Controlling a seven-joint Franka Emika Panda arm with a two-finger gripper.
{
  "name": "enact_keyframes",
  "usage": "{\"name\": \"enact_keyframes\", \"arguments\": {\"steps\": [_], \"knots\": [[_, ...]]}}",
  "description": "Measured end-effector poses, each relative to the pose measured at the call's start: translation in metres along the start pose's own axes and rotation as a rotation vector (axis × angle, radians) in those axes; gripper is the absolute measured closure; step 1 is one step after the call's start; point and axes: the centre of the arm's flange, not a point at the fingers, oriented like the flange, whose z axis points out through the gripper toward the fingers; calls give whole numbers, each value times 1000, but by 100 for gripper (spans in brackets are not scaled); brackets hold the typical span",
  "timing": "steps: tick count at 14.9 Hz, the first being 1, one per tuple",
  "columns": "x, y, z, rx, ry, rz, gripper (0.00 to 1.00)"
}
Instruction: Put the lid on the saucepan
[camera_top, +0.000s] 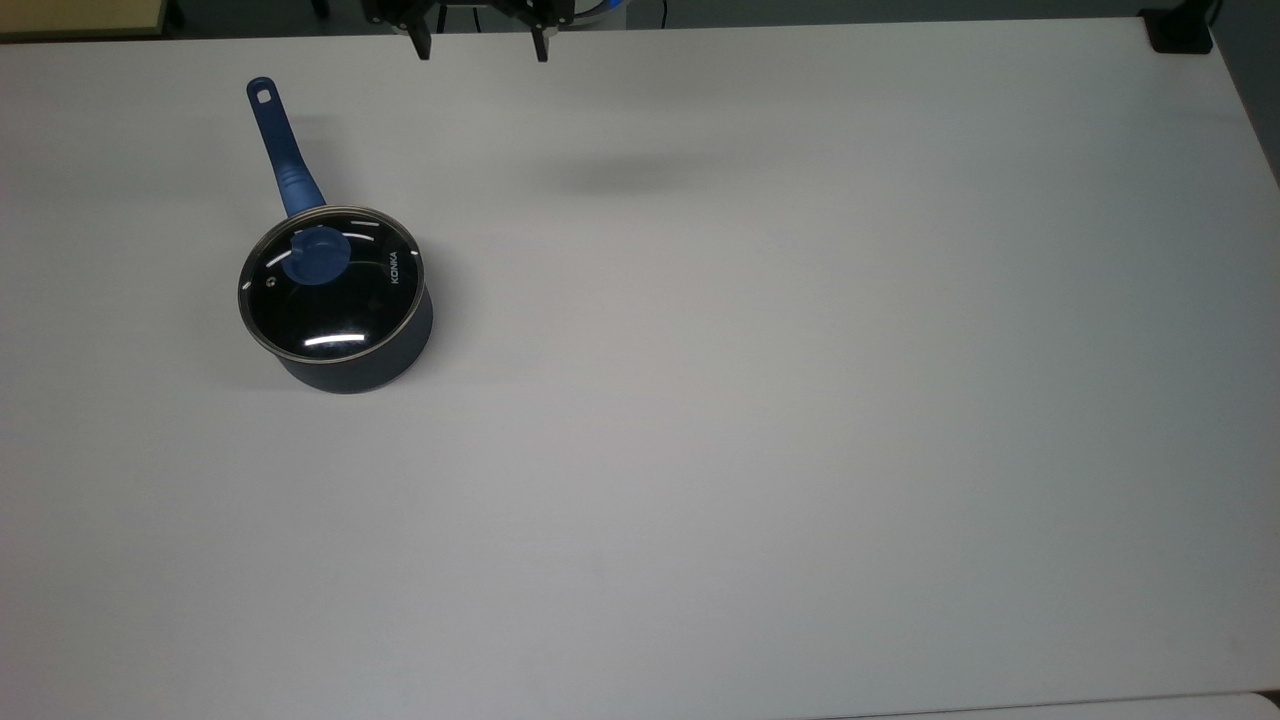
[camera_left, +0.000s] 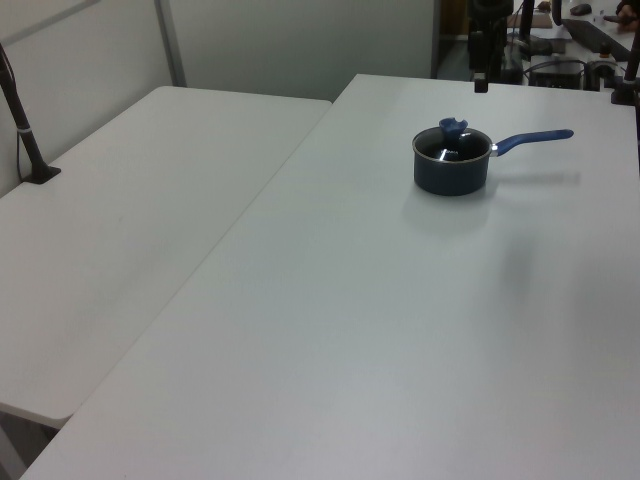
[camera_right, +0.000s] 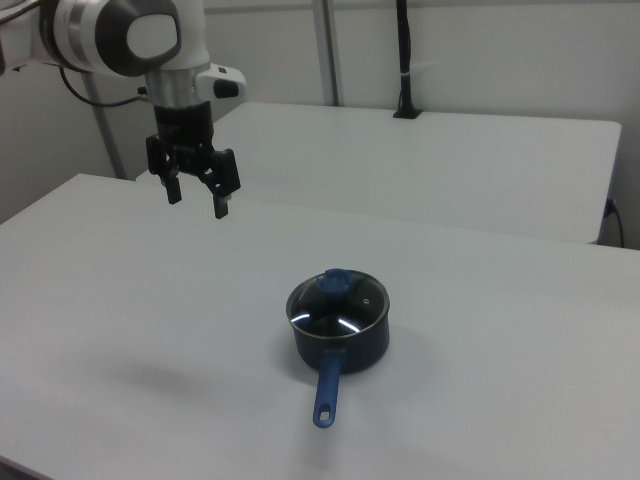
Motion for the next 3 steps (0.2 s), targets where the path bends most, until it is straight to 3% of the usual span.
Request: {"name": "enact_keyframes", "arguments": {"steps": [3], "knots": [[0,11,0,-2,-1,19,0]]}}
